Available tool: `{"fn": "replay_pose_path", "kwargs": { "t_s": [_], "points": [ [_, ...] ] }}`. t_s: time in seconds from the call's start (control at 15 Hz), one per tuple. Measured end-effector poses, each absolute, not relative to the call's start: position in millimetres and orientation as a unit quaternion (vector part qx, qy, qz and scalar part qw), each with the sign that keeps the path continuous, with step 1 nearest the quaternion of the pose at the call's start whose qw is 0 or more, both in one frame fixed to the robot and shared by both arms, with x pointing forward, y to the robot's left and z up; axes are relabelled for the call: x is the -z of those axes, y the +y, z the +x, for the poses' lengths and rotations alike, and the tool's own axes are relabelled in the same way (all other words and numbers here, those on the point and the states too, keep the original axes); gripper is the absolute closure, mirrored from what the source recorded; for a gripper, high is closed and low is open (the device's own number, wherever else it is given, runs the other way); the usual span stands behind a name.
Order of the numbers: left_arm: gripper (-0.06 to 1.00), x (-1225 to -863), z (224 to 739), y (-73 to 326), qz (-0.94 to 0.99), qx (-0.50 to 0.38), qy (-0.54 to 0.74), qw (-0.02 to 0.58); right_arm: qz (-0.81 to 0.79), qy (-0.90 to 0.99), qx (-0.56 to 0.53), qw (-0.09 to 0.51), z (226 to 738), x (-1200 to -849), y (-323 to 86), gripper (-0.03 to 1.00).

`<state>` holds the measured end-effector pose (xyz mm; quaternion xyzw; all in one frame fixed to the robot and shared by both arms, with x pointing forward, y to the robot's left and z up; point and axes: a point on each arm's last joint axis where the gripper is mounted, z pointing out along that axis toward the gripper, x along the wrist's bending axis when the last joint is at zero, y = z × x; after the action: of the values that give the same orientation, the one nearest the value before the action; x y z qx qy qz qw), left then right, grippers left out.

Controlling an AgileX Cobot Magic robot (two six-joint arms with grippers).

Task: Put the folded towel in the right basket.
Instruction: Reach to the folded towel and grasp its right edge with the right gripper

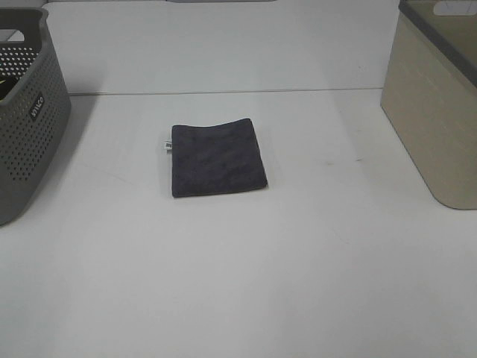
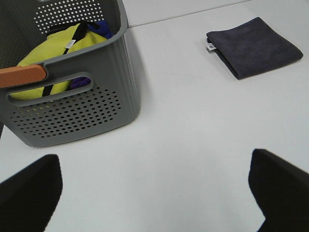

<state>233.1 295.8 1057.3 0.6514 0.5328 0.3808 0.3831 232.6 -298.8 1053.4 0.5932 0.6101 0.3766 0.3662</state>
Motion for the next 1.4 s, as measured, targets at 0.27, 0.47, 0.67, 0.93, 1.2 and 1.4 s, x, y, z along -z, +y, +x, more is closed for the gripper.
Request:
{"fn": "replay_pose_path", "kwargs": {
  "t_s": [0.27, 0.47, 0.67, 0.93, 1.2, 1.4],
  "points": [
    [-0.04, -1057.3, 233.1, 295.8, 0.651, -0.381, 0.533, 0.383, 0.593, 0.610, -0.377, 0.366, 232.6, -1053.4, -298.8, 0.12],
    [-0.04, -1057.3, 233.1, 295.8, 0.651, -0.381, 0.533, 0.383, 0.593, 0.610, -0.377, 0.366, 232.6, -1053.4, -298.8, 0.12],
    [-0.04, -1057.3, 233.1, 295.8, 0.651, -0.381, 0.533, 0.383, 0.593, 0.610, -0.377, 0.366, 232.6, -1053.4, -298.8, 0.12],
    [-0.04, -1057.3, 233.1, 295.8, 0.651, -0.381, 0.533, 0.383, 0.593, 0.610, -0.377, 0.366, 232.6, -1053.4, -298.8, 0.12],
    [-0.04, -1057.3, 233.1, 295.8, 0.651, -0.381, 0.533, 0.383, 0.593, 0.610, -0.377, 0.366, 232.6, -1053.4, -298.8, 0.12],
    [-0.04, -1057.3, 233.1, 295.8, 0.651, -0.381, 0.533, 0.383, 0.593, 0.610, -0.377, 0.366, 232.6, -1053.4, -298.8, 0.12]
  ]
}}
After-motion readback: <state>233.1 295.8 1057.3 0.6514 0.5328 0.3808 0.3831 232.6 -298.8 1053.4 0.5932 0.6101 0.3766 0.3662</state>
